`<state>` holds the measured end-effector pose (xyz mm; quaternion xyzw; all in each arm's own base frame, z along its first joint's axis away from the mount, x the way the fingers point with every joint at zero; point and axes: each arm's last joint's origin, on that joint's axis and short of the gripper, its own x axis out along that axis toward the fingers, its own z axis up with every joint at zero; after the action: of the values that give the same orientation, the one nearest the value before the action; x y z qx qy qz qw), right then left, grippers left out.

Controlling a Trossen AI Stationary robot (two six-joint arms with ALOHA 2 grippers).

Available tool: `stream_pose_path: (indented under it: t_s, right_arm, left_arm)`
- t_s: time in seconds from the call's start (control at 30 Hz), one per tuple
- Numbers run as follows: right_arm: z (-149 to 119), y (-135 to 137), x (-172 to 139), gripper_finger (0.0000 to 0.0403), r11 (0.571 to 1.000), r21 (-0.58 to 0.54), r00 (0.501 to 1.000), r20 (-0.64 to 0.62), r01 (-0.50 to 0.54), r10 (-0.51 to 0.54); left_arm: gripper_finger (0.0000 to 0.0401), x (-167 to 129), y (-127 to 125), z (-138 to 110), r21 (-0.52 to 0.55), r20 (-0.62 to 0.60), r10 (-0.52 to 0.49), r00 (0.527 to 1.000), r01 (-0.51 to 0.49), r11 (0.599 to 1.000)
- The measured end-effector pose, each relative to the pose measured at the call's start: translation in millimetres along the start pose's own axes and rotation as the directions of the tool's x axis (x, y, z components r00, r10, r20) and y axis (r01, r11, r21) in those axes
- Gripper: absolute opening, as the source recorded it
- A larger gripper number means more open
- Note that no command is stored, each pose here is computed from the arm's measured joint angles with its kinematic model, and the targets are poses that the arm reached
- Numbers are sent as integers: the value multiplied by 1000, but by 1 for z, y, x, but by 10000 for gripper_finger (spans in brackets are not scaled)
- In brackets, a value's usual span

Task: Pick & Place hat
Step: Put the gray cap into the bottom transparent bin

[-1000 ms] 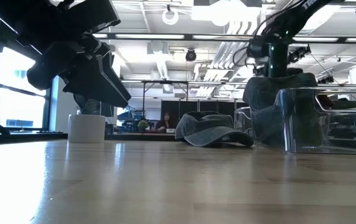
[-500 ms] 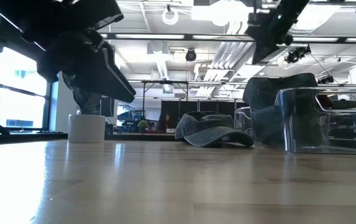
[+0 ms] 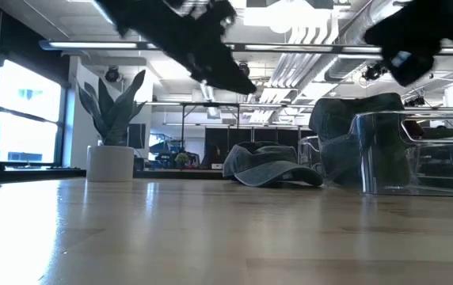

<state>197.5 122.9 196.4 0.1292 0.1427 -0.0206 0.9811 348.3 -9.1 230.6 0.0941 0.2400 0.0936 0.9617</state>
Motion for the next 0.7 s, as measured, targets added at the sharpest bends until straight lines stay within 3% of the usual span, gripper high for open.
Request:
stream_pose_path:
  t_s: [0.1, 0.2, 0.4, 0.53, 0.7]
  right_arm:
    - [-24, 11, -7, 1, 1000, -3, 999, 52, 0, 0]
    - [-31, 15, -9, 2, 998, -40, 996, 76, 50, -46]
    - [-27, 18, -6, 1, 997, -80, 999, 48, -12, 16]
    - [-28, 17, -6, 4, 996, -86, 999, 40, -13, 17]
    - [-28, 17, -6, 1, 996, -84, 999, 41, -11, 15]
  left_arm:
    - [205, 18, 47, 6, -62, -28, 42, 999, -44, 997]
    - [250, 37, 93, 11, -156, -24, 99, 995, -102, 982]
    - [329, 76, 160, -10, -365, -165, 161, 973, -212, 906]
    - [330, 92, 192, -24, -484, -203, 71, 977, -163, 860]
    - [296, 110, 205, -42, -512, -275, 29, 961, -172, 842]
